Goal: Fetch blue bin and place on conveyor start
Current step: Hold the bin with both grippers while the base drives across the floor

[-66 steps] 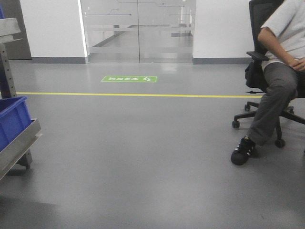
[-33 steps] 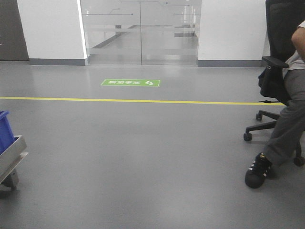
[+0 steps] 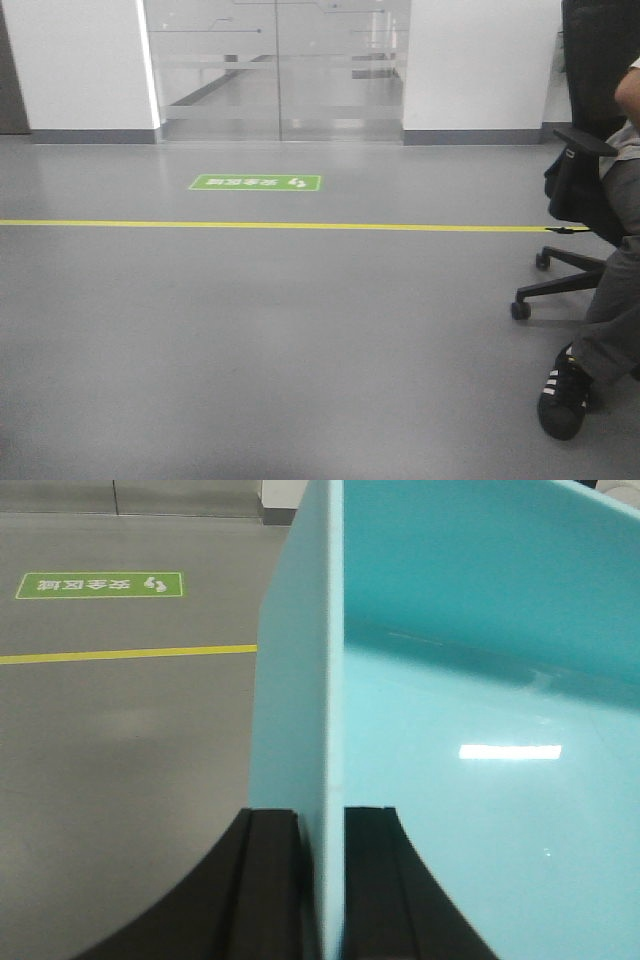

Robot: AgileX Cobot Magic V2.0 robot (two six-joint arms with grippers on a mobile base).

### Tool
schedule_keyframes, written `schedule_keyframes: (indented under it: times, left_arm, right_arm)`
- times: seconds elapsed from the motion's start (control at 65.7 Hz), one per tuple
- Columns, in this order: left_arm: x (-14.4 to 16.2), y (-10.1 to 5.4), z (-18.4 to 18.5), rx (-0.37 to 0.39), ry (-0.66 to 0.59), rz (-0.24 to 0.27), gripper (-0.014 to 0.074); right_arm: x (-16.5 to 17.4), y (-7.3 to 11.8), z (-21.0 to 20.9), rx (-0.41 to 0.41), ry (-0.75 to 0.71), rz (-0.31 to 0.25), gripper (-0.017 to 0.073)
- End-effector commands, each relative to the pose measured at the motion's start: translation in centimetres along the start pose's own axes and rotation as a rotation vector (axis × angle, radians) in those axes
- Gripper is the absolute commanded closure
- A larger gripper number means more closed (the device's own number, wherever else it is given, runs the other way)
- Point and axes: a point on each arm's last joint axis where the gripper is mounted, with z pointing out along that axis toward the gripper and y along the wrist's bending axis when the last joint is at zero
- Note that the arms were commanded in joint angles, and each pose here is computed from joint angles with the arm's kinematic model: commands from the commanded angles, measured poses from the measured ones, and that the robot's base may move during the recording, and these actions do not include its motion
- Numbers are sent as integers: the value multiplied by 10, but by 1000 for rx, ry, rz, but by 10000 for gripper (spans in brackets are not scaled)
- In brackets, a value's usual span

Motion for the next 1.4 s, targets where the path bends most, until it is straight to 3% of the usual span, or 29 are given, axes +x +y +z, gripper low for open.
schedule_keyframes:
  times: [0.0, 0.853, 1.385]
  left_arm:
    - [-12, -5, -10, 46, -96, -56, 704]
    - [-12, -5, -10, 46, -94, -56, 704]
    - [-12, -5, -10, 46, -94, -56, 704]
  right_arm:
    - [-3, -1, -3, 14, -39, -52, 711]
    - [-36, 3, -10, -21, -417, -53, 711]
    - [-42, 4, -13, -27, -483, -54, 711]
